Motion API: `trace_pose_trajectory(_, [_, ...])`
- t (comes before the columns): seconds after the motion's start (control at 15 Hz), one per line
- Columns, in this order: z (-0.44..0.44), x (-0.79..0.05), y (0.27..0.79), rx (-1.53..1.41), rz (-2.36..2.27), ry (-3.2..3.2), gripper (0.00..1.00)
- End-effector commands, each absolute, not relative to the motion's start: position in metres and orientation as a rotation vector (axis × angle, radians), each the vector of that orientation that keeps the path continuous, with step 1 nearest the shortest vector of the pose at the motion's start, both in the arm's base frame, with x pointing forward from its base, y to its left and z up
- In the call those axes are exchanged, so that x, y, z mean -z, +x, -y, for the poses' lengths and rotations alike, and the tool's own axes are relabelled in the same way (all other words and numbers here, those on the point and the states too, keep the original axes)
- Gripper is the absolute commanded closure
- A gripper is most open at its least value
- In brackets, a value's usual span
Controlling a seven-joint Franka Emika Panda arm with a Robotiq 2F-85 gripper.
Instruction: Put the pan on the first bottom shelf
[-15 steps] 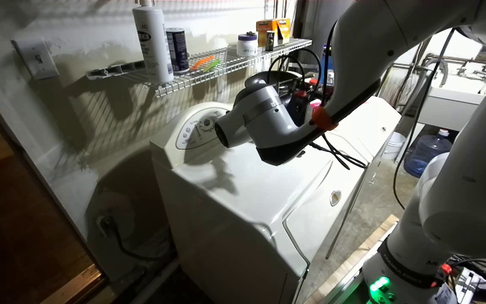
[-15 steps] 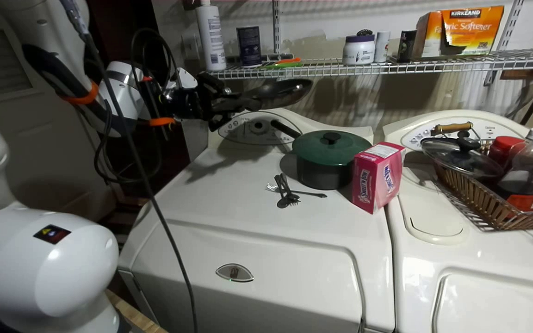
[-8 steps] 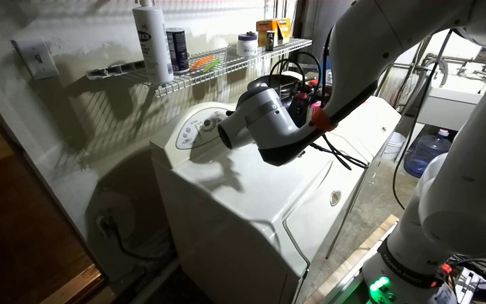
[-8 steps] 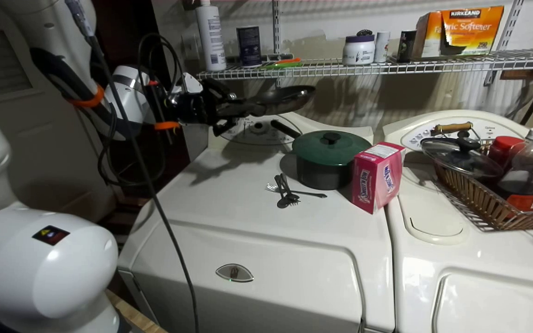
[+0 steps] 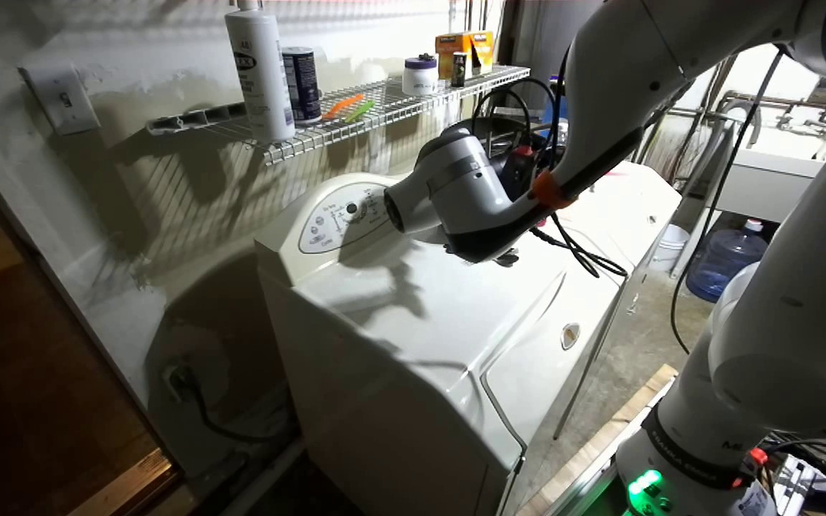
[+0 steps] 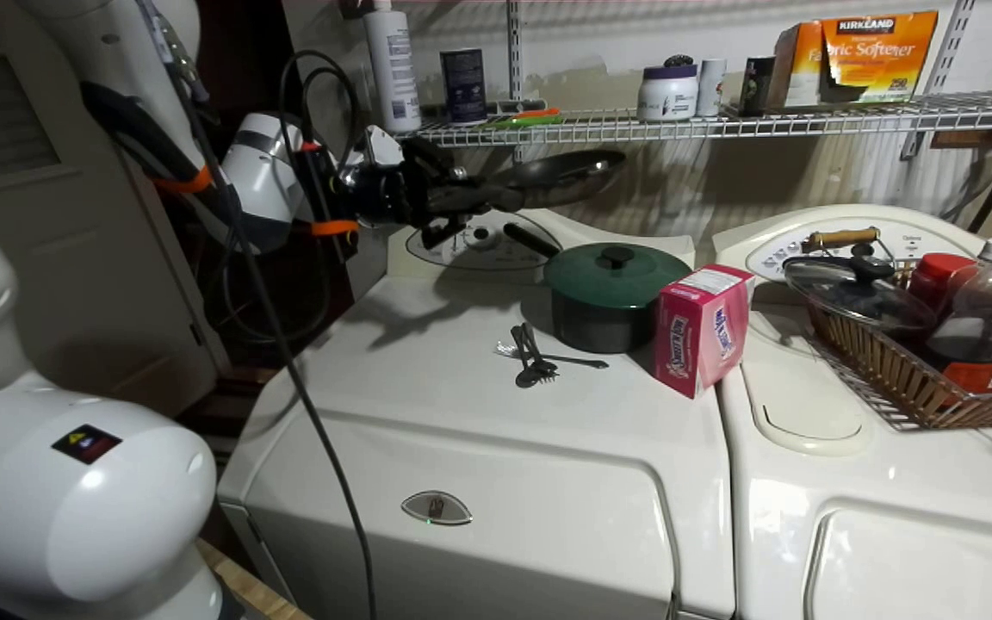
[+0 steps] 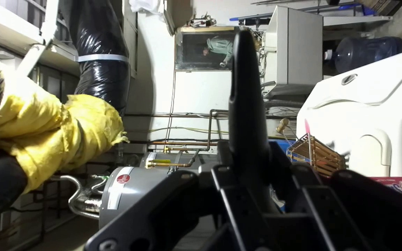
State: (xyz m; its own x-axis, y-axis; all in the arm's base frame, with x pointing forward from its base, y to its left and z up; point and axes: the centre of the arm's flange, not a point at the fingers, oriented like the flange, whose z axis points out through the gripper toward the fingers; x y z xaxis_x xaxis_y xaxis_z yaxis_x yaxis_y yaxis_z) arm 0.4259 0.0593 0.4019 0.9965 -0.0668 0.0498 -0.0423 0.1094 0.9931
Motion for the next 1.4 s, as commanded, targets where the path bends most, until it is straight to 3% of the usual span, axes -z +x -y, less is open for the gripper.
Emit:
trace_pose_trajectory(0.0, [-0.047,-0.437,0.442,-0.039,0.137,1.451,0.93])
trace_pose_trajectory(1.33, [-0.042,-0.582,0.572,-0.187,-0.140,1.526,0.93])
